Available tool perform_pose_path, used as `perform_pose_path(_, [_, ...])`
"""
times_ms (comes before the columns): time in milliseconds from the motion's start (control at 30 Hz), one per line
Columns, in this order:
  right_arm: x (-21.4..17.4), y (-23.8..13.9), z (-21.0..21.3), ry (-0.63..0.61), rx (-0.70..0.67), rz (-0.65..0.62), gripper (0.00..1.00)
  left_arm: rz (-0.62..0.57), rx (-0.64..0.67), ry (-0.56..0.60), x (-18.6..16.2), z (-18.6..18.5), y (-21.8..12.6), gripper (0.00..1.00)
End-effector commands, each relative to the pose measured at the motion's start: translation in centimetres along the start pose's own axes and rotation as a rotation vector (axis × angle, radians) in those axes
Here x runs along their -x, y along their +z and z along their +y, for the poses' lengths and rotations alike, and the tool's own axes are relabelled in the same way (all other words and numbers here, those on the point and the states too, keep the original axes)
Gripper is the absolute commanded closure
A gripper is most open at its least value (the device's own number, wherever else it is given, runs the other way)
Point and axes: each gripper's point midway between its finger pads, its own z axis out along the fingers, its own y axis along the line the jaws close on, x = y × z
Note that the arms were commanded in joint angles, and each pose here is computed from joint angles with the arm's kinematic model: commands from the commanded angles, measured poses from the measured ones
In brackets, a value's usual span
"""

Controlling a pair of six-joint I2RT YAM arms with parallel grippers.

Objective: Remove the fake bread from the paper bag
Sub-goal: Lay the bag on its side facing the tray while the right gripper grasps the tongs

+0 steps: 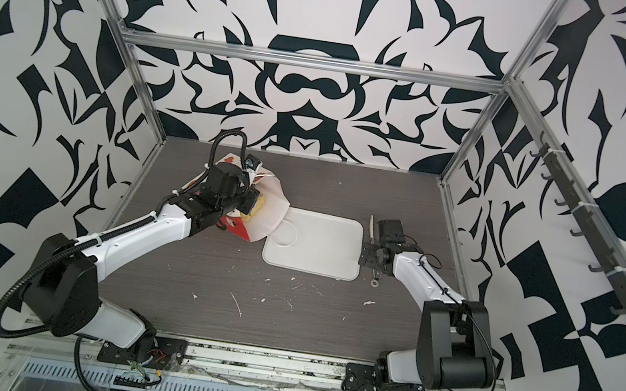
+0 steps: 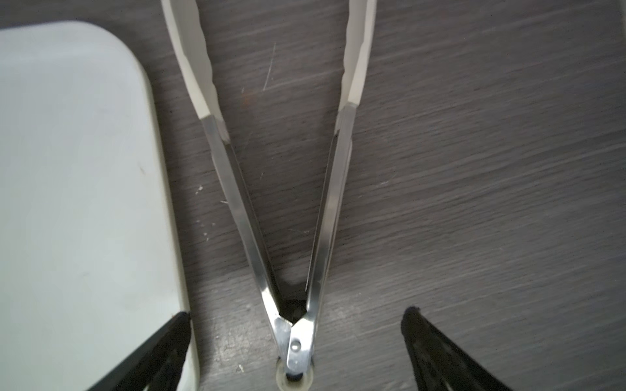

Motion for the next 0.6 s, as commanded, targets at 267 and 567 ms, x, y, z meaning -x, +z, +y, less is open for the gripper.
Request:
perform_pose_path(267, [2.8,2.6,1.5,0.023,0.076,0.009,0.04,-0.051,-0.067,-0.022,1.1,-0.9,-1.2,1.00])
perform_pose_path(567, [2.8,4.2,1.3,0.025,0.060,0.063,0.33,-0.045,-0.078,-0.020,0.8,-1.1,-1.6,1.00])
